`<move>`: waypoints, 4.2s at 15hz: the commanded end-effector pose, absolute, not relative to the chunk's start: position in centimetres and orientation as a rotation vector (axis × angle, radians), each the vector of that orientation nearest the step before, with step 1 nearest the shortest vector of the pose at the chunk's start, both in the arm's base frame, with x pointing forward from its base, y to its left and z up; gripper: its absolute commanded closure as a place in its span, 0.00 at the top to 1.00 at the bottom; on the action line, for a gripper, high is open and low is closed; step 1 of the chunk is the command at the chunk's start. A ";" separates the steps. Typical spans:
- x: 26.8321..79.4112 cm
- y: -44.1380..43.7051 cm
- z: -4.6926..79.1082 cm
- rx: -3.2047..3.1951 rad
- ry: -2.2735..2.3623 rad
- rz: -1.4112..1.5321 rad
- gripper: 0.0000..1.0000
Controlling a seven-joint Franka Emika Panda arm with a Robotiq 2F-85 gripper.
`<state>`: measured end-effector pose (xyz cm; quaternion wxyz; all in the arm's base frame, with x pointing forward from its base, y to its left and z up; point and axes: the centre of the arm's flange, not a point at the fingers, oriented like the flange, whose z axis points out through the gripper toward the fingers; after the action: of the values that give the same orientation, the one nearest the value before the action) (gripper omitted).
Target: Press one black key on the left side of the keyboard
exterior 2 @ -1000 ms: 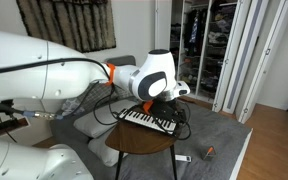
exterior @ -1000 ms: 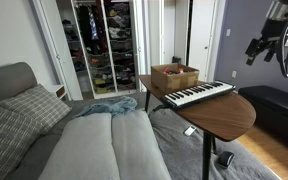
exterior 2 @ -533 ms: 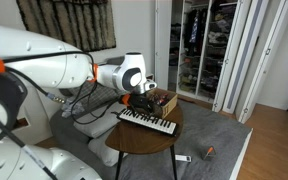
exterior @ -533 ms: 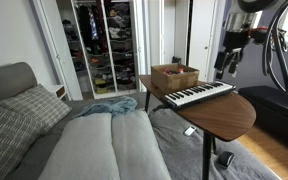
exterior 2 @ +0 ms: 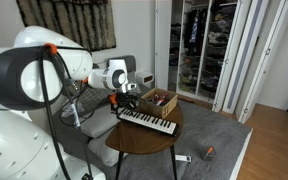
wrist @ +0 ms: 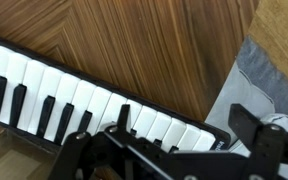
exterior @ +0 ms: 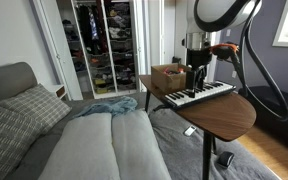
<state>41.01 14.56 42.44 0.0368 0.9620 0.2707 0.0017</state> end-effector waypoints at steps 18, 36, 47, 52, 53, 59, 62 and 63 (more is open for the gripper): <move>43.2 16.2 41.2 3.092 0.705 0.370 0.16; 43.6 16.2 39.7 3.124 0.684 0.391 0.00; 44.2 16.2 38.6 3.150 0.675 0.364 0.00; 44.4 16.1 39.2 3.149 0.665 0.396 0.00; 44.5 16.1 39.4 3.146 0.664 0.407 0.00; 44.4 16.1 41.2 3.125 0.662 0.467 0.00; 44.2 16.0 42.3 3.110 0.660 0.483 0.33; 44.1 16.0 42.7 3.105 0.657 0.490 0.40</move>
<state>44.56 16.13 41.04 -0.0401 0.9675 0.2071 0.1395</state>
